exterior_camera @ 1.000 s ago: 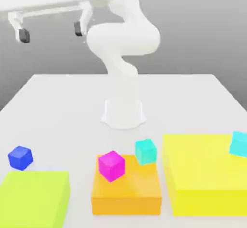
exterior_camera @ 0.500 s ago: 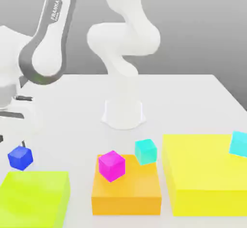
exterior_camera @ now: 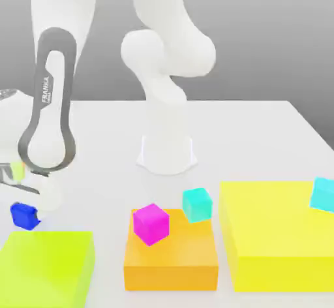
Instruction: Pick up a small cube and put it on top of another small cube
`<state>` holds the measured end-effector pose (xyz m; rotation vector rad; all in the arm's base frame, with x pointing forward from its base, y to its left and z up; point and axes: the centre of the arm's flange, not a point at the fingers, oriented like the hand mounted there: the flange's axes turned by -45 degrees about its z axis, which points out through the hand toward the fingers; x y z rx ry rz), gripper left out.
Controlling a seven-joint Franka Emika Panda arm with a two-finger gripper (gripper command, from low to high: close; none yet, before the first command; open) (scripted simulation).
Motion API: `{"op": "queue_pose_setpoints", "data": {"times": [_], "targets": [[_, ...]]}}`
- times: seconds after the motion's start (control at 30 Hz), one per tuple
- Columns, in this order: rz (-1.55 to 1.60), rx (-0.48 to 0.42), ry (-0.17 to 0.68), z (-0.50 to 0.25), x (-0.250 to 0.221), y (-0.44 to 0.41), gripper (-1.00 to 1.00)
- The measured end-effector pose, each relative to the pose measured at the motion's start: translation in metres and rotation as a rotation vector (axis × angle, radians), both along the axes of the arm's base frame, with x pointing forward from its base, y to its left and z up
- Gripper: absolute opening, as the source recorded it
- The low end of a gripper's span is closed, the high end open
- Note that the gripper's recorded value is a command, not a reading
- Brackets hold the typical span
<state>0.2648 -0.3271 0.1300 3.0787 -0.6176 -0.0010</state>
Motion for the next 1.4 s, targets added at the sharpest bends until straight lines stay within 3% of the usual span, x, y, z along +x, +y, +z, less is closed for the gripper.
{"op": "queue_pose_setpoints", "data": {"times": [0.4, 0.47, 0.67, 0.83, 1.0, 1.17, 1.37, 1.4], "targets": [[-0.001, 0.000, -0.001, 0.059, 0.000, 0.000, -1.00], [0.039, 0.011, -0.002, 0.064, 0.022, 0.015, -1.00], [0.464, 0.068, -0.027, 0.093, 0.137, 0.149, -1.00], [0.929, 0.089, -0.024, 0.124, 0.185, 0.326, -1.00], [1.383, 0.076, -0.011, 0.161, 0.160, 0.496, -1.00], [1.765, 0.020, -0.003, 0.197, 0.089, 0.620, -1.00], [1.939, 0.005, 0.002, 0.155, 0.052, 0.656, -1.00], [1.940, 0.004, 0.002, 0.147, 0.052, 0.656, 1.00]]}}
